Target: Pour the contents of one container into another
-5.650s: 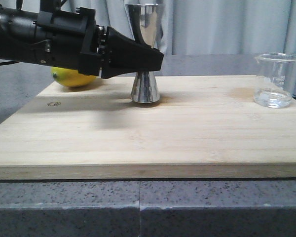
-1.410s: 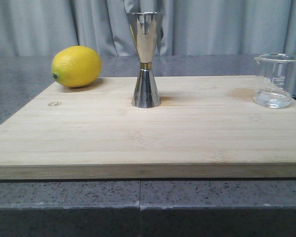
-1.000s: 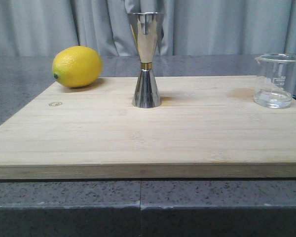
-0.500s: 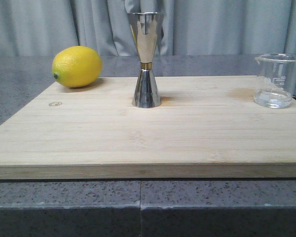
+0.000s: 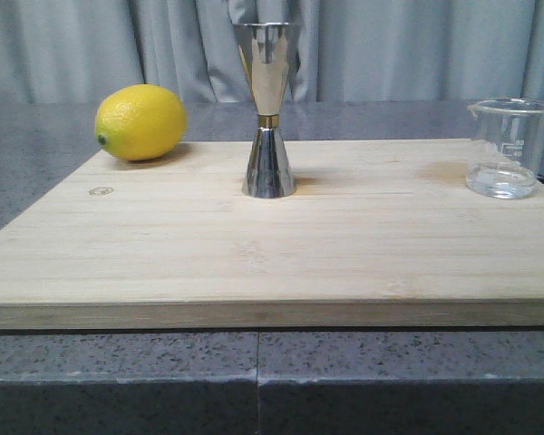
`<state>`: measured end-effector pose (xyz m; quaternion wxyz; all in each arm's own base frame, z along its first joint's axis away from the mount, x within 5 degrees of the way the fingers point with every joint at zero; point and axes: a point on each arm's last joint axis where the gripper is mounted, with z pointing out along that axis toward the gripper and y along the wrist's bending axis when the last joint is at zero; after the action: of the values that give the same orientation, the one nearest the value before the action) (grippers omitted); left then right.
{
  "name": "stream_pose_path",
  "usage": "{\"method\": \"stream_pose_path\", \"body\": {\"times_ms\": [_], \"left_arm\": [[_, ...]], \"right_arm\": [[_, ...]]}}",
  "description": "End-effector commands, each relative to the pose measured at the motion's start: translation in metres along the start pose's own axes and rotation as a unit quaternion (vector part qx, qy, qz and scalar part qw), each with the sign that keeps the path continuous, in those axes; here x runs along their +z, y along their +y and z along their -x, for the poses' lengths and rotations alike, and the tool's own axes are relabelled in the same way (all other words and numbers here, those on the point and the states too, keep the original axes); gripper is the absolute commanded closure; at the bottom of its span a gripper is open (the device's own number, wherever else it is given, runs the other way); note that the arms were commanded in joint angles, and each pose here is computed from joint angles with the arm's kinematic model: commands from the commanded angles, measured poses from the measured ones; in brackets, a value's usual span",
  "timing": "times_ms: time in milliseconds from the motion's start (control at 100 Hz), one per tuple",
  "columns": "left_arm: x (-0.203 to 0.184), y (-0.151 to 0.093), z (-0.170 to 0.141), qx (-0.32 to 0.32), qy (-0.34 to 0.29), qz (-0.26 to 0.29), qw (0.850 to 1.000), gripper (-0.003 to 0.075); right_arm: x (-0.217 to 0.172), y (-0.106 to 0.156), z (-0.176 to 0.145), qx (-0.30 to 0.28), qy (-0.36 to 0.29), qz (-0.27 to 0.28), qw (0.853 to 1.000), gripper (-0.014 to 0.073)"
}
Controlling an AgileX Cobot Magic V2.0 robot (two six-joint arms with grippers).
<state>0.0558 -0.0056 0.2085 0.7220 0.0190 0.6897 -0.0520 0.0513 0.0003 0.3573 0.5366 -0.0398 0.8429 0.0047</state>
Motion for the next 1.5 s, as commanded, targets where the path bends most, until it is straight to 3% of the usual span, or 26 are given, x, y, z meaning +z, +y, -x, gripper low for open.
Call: {"method": "stream_pose_path", "body": {"times_ms": [0,580,710,950,1310,1400,1490], "left_arm": [[-0.001,0.000,-0.001,0.002,-0.038,0.001,0.999,0.0739],[-0.001,0.000,-0.001,0.002,-0.038,0.001,0.999,0.0739],[-0.001,0.000,-0.001,0.002,-0.038,0.001,0.999,0.0739],[-0.001,0.000,-0.001,0.002,-0.038,0.001,0.999,0.0739],[-0.001,0.000,-0.001,0.002,-0.038,0.001,0.999,0.0739],[-0.001,0.000,-0.001,0.002,-0.038,0.001,0.999,0.0739],[-0.001,0.000,-0.001,0.002,-0.038,0.001,0.999,0.0739]], "right_arm": [[-0.003,-0.001,0.012,-0.006,-0.041,-0.008,0.999,0.0667],[-0.003,-0.001,0.011,-0.006,-0.041,-0.008,0.999,0.0667],[-0.012,-0.003,0.005,0.005,-0.075,-0.023,0.997,0.0667],[-0.003,0.004,-0.034,0.081,-0.192,-0.020,0.978,0.0667],[0.052,0.001,-0.114,0.084,-0.300,-0.047,0.949,0.0667],[0.063,0.001,-0.129,0.084,-0.304,-0.049,0.948,0.0667],[0.064,0.001,-0.131,0.062,-0.275,-0.055,0.958,0.0667]]}}
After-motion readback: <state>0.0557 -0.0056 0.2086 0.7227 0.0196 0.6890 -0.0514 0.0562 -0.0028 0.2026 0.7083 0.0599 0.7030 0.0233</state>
